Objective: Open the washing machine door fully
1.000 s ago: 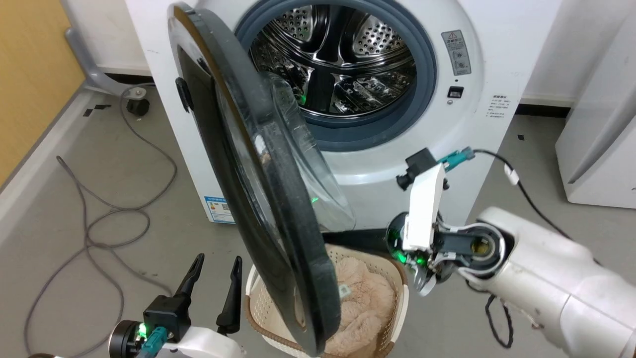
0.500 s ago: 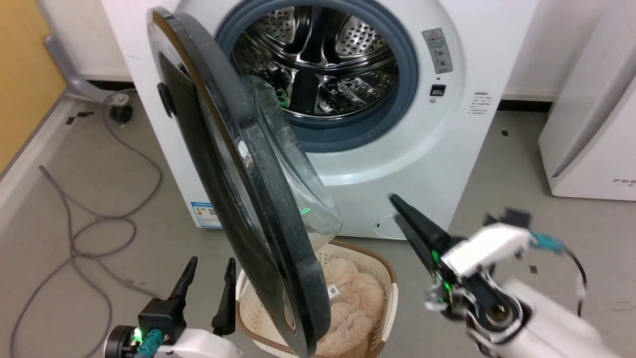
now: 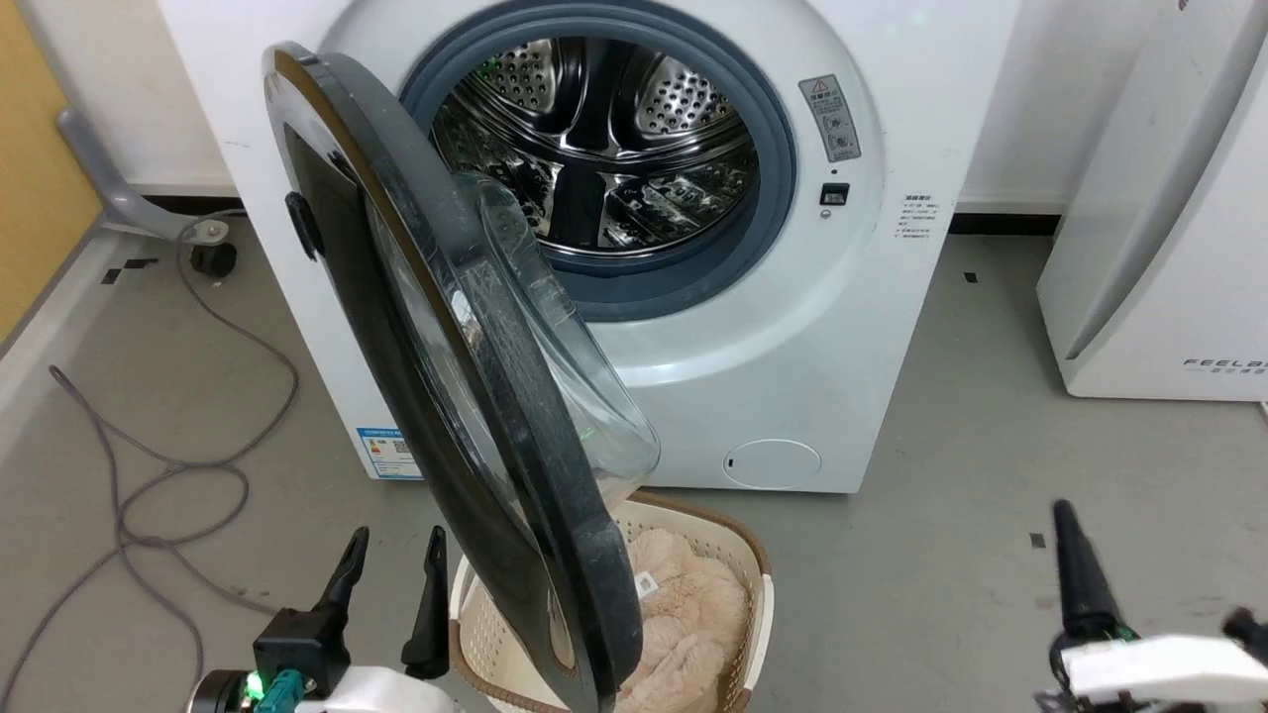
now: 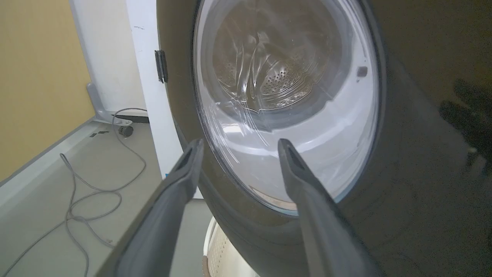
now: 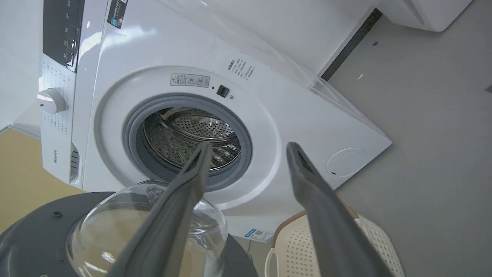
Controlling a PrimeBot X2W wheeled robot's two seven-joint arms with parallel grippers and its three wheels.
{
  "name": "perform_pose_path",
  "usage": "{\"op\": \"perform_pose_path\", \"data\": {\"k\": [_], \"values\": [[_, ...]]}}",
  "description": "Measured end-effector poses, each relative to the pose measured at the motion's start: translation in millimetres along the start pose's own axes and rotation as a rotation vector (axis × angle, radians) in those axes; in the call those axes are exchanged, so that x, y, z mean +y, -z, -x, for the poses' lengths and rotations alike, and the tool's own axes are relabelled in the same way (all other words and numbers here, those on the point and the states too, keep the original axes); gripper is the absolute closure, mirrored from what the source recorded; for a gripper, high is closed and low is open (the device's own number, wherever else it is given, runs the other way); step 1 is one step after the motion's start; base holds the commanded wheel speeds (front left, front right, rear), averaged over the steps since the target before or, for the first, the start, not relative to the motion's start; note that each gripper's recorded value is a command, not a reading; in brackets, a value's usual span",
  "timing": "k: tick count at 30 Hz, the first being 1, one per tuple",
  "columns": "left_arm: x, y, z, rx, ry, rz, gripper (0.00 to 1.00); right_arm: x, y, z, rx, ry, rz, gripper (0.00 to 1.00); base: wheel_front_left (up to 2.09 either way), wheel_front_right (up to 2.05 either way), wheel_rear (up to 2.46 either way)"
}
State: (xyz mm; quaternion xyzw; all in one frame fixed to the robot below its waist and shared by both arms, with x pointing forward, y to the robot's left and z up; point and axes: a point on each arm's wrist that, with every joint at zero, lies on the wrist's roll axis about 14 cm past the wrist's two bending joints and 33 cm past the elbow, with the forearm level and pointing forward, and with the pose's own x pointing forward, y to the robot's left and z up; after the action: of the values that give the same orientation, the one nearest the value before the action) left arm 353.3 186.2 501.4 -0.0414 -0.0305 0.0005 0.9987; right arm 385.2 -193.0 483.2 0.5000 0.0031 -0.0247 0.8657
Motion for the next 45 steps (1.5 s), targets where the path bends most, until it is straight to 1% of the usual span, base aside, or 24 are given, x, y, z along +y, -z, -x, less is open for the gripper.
{"op": "perform_pose_path", "data": {"k": [3, 6, 11, 16, 17, 22, 23, 25, 26, 27, 28, 37, 41, 45], "values": [[2.3, 2.3, 1.0, 0.008, -0.004, -0.003, 0.0, -3.3, -15.8, 10.5, -0.075, -0.004, 0.199, 0.0, 0.0, 0.0, 0.0], [4.7, 2.6, 1.1, 0.009, -0.008, -0.006, 0.0, 5.5, -27.1, 20.2, -0.13, -0.03, 0.385, 0.0, 0.0, 0.0, 0.0], [7.4, 2.3, 1.2, 0.009, -0.014, -0.007, 0.0, 33.8, -36.6, 31.8, -0.177, -0.117, 0.595, 0.0, 0.0, 0.0, 0.0], [9.3, 1.7, 1.3, 0.008, -0.017, -0.014, 0.0, 52.7, -29.5, 42.0, -0.143, -0.18, 0.795, 0.0, 0.0, 0.0, 0.0], [9.4, 1.5, 1.5, 0.008, -0.017, -0.015, 0.0, 58.8, -19.2, 46.3, -0.099, -0.202, 0.9, 0.0, 0.0, 0.0, 0.0], [7.6, 2.4, 2.0, 0.01, -0.011, -0.016, 0.0, 53.3, -7.3, 50.6, -0.034, -0.195, 0.986, 0.0, 0.0, 0.0, 0.0], [6.4, 3.3, 2.4, 0.013, -0.005, -0.02, 0.0, 39.4, 3.3, 52.6, 0.021, -0.171, 1.026, 0.0, 0.0, 0.0, 0.0], [5.7, 3.9, 2.5, 0.015, -0.003, -0.02, 0.0, 36.7, 4.4, 52.8, 0.027, -0.167, 1.026, 0.0, 0.0, 0.0, 0.0], [5.1, 4.3, 2.6, 0.016, -0.001, -0.019, 0.72, 35.9, 4.7, 52.8, 0.028, -0.165, 1.026, 0.0, 0.0, 0.0, 0.0], [4.5, 4.5, 2.6, 0.017, 0.001, -0.02, 0.72, 35.4, 4.7, 52.9, 0.028, -0.164, 1.026, 0.0, 0.0, 0.0, 0.0], [3.8, 4.6, 2.6, 0.017, 0.003, -0.02, 1.0, 34.4, 4.9, 53.1, 0.03, -0.162, 1.025, 0.0, 0.0, 0.0, 0.0], [1.2, -1.1, 1.2, 0.0, 0.015, -0.024, 1.0, 29.8, 6.0, 54.2, 0.037, -0.152, 1.016, 0.0, 0.0, 0.0, 0.0], [2.1, -19.2, -2.1, -0.058, 0.007, -0.026, 1.0, 29.3, 6.0, 54.3, 0.037, -0.151, 1.016, 0.0, 0.0, 0.0, 0.0], [4.4, -51.7, -5.5, -0.159, -0.006, -0.033, 1.0, 28.4, 6.5, 54.1, 0.039, -0.149, 1.014, 0.0, 0.0, 0.0, 0.0]]}}
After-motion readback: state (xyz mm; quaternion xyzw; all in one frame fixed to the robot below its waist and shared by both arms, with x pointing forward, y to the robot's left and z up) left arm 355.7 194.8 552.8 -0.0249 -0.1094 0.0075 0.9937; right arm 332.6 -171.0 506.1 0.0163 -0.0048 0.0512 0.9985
